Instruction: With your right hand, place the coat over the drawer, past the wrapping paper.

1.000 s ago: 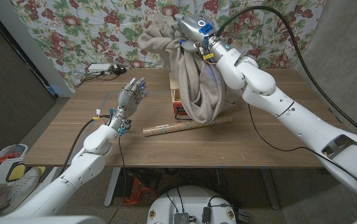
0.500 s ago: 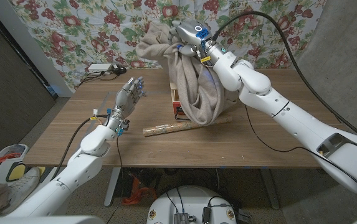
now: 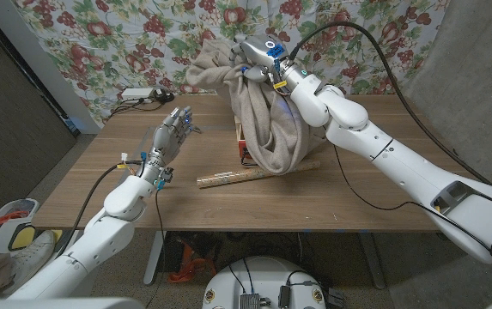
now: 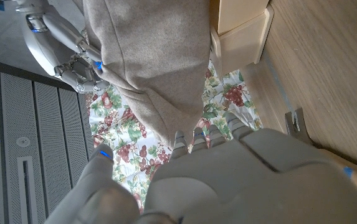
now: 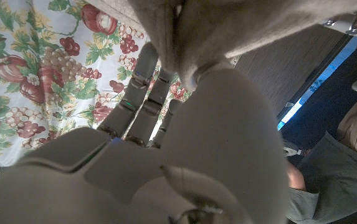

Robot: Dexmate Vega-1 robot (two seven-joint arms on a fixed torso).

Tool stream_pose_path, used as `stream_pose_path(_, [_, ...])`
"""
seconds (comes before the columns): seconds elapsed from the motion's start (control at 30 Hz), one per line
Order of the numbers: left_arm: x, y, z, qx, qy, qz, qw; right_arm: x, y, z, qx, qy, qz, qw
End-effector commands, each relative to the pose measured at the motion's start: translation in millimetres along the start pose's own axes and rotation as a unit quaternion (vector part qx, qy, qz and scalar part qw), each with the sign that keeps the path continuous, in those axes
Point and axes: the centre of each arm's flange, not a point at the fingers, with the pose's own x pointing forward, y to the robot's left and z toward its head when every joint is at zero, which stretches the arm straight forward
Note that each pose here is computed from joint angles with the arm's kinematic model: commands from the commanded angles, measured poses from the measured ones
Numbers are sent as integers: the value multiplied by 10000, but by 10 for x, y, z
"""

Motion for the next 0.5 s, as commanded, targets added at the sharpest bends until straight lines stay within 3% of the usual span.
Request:
stream_pose_path(0.03, [-193, 78, 99, 141, -12, 129, 9998, 60, 211, 61, 233, -48, 116, 9997])
stream_pose_path(0.23, [-282, 105, 162, 217, -9, 165, 9996, 110, 324, 103, 305, -93, 201, 9993])
stream_pose_path(0.5, [-319, 121, 218, 284, -43, 176, 9994, 149, 493, 58, 398, 0, 376, 9985])
